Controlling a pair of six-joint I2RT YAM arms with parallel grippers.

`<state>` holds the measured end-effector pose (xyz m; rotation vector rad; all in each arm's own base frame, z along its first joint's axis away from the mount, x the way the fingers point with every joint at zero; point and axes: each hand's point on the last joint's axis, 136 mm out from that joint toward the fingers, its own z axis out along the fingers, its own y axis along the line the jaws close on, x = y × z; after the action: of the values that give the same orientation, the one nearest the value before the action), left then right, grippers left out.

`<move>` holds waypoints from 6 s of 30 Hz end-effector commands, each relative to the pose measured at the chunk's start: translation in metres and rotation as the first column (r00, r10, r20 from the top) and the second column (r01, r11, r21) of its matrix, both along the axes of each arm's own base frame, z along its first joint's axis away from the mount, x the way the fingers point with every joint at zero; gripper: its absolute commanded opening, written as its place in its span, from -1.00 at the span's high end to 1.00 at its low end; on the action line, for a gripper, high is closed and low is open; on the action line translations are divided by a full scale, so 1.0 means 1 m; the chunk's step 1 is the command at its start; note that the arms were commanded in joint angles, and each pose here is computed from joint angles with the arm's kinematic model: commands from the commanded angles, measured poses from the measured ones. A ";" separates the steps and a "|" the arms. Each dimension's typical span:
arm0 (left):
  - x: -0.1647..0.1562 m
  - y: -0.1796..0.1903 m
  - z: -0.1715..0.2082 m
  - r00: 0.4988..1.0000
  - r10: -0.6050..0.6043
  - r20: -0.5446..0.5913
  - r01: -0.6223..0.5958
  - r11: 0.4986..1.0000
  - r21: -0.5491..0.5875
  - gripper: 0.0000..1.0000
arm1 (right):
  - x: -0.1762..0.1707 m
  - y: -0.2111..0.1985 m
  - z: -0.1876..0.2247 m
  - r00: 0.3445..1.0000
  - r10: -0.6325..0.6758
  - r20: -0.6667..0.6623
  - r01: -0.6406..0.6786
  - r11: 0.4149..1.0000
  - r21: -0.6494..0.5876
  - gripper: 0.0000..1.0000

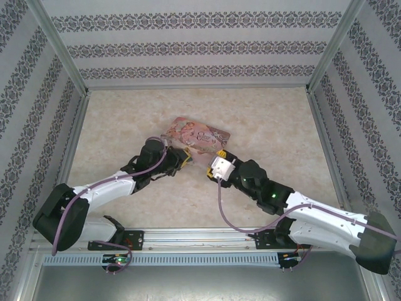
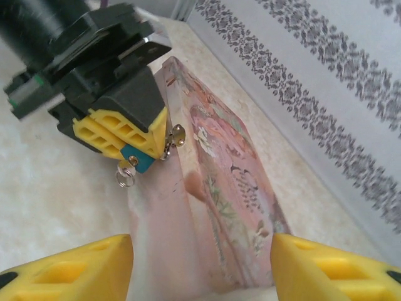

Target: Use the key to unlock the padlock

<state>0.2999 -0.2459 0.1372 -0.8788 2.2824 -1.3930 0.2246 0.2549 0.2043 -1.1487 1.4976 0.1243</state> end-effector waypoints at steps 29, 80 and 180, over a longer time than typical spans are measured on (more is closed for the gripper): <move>-0.007 -0.009 0.009 0.985 0.070 -0.155 -0.075 0.997 -0.024 1.00 | 0.016 0.071 -0.039 0.980 0.185 0.070 -0.159 0.946 -0.283 0.39; -0.011 -0.018 0.013 0.992 0.038 -0.119 -0.048 0.996 -0.078 1.00 | 0.031 0.080 -0.034 0.941 0.048 -0.336 0.084 0.927 0.366 1.00; 0.026 0.093 0.032 0.927 -0.236 0.292 0.027 0.817 0.576 -0.90 | 0.024 -0.029 -0.108 0.570 0.080 -0.818 0.598 0.642 0.479 -0.68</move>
<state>0.3144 -0.1414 0.1588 -0.3407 2.3267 -0.6673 0.2440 0.2247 0.0882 -0.0561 2.1020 1.0459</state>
